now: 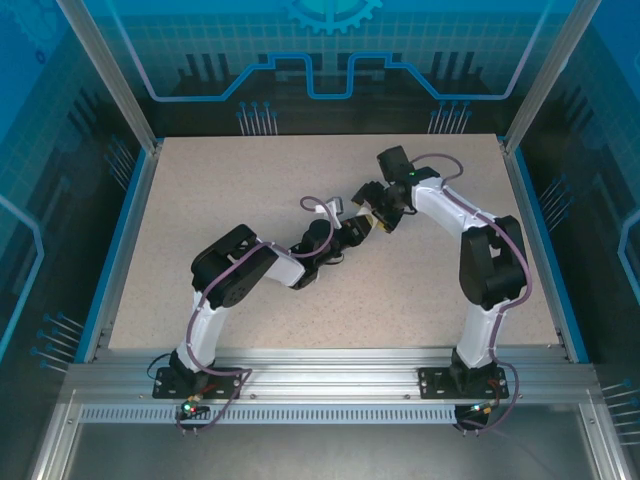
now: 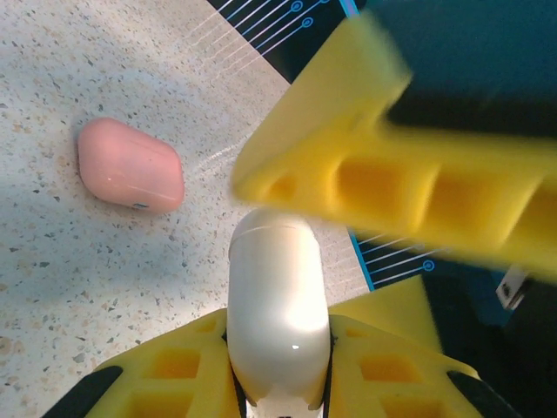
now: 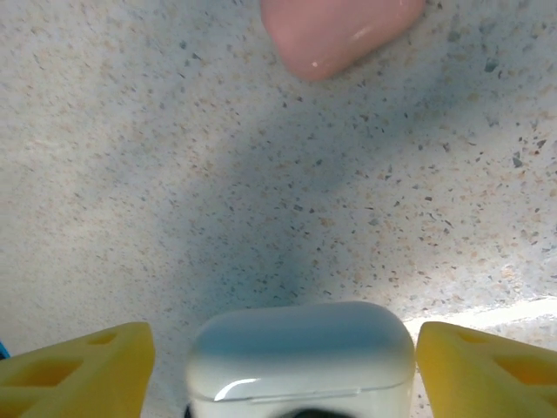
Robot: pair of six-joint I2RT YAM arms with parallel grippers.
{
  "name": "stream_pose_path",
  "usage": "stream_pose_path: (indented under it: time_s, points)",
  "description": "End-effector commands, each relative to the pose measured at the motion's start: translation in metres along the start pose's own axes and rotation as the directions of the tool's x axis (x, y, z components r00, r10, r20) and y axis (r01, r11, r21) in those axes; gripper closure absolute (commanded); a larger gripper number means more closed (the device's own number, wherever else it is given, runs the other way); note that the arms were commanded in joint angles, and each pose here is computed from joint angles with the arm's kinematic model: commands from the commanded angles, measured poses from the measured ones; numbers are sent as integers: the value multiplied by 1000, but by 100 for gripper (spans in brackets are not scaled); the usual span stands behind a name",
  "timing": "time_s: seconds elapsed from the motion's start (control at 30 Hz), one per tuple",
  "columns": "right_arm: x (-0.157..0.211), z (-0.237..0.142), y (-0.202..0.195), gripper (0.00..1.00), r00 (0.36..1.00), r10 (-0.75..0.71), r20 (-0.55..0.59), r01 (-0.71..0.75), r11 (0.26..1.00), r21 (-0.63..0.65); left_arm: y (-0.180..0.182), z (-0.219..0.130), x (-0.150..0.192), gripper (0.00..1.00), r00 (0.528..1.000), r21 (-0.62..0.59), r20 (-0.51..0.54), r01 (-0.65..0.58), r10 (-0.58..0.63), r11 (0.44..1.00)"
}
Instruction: Insert wireless bluetooth earbuds into charging case
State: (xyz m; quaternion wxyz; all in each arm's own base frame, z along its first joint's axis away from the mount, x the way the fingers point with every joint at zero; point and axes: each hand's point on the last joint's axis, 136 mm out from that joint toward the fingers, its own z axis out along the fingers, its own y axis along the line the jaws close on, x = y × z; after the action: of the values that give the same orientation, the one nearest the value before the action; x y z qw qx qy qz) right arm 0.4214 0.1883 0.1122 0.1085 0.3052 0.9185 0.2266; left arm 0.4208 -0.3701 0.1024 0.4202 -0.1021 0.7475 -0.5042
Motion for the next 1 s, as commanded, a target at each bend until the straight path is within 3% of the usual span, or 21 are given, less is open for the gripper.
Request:
stream_pose_path:
  time_s: [0.0, 0.17, 0.33, 0.5, 0.7, 0.83, 0.97]
  points:
    - [-29, -48, 27, 17, 997, 2, 72, 6, 994, -106, -7, -7, 1, 91, 1000, 22, 0, 2, -2, 1000]
    - [-54, -82, 20, 16, 989, -50, 142, 68, 990, -122, -16, -27, 8, 92, 994, 45, -108, -18, 22, 999]
    - [-50, -97, -8, 16, 966, -158, 203, 194, 966, -173, -24, -59, 0, 93, 956, 123, -285, -27, 61, 992]
    - [-16, -102, -15, 15, 913, -312, 261, 383, 876, -292, -34, -93, -10, 94, 906, 181, -399, -71, 139, 981]
    - [39, -109, -1, 14, 826, -485, 287, 563, 714, -416, -55, -126, -19, 98, 849, 256, -479, -106, 221, 961]
    - [66, -108, 11, 15, 774, -569, 280, 627, 625, -465, -65, -137, -18, 99, 819, 285, -513, -122, 258, 951]
    - [88, -101, 23, 15, 735, -628, 256, 657, 567, -497, -68, -137, -22, 100, 819, 291, -510, -124, 263, 949]
